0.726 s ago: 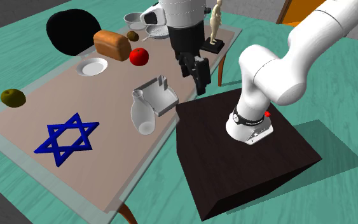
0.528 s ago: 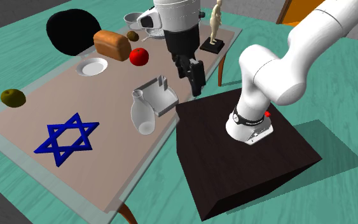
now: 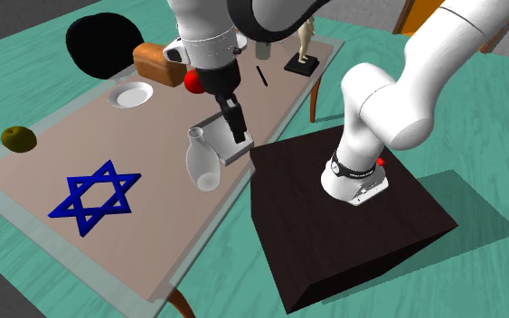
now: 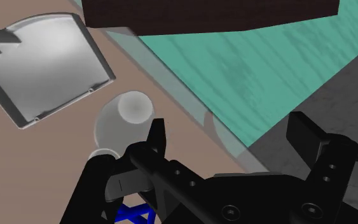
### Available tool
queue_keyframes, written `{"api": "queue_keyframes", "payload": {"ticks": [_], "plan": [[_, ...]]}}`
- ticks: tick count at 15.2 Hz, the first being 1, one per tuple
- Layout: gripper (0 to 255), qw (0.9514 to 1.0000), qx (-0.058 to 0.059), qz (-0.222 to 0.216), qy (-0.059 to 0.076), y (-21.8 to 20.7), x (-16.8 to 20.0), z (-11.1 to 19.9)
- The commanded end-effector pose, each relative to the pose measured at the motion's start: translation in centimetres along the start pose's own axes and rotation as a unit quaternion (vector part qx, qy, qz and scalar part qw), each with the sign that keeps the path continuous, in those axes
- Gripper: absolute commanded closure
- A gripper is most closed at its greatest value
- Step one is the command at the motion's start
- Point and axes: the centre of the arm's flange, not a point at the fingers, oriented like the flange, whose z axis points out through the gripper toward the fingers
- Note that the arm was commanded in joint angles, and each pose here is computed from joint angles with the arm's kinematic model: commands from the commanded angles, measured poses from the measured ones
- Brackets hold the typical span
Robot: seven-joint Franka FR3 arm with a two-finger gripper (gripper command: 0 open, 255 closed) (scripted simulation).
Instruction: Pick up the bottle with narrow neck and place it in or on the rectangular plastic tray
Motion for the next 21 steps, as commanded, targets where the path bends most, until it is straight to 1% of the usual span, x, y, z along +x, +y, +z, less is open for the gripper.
{"api": "queue_keyframes", "payload": {"ticks": [1,13,14,21], "plan": [[0,1.0,-0.006,0.004,0.001,1.7,1.6,1.1],[0,0.9987,-0.041,0.031,0.007,12.2,10.4,7.3],[0,0.9986,-0.042,0.031,0.007,12.3,10.6,7.4],[0,0.9986,-0.042,0.031,0.007,12.7,10.6,11.4]]}}
